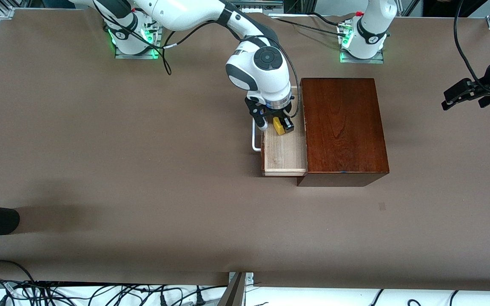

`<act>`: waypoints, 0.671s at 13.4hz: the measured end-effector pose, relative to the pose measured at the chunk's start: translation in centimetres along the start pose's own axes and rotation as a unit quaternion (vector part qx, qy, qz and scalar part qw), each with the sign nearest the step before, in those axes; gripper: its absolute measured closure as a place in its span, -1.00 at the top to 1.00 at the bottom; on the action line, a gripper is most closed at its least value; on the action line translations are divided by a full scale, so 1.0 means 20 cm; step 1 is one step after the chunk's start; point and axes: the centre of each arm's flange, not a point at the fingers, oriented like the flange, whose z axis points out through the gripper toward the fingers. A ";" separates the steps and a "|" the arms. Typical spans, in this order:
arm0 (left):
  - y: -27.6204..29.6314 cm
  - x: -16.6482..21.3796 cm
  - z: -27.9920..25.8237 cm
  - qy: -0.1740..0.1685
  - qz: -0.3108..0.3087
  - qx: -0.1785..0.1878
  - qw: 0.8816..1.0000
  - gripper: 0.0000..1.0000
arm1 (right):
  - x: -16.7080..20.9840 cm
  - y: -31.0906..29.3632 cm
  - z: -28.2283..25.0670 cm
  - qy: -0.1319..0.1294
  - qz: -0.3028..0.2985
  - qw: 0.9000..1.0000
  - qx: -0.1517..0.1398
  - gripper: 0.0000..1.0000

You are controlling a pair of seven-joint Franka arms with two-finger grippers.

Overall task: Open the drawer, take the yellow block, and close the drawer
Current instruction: 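Lower the right gripper and close it on the yellow cube, then lift the cube with the right gripper while the left gripper reaches the drawer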

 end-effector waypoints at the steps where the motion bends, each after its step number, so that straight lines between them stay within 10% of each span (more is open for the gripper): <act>1: 0.00 0.00 0.00 0.000 0.000 0.000 1.000 1.00 | 0.01 -0.01 -0.02 0.001 0.000 1.000 0.002 0.11; 9: 0.02 0.00 0.00 0.000 0.004 0.000 1.000 1.00 | 0.21 -0.23 -0.66 0.007 -0.012 1.000 0.001 0.11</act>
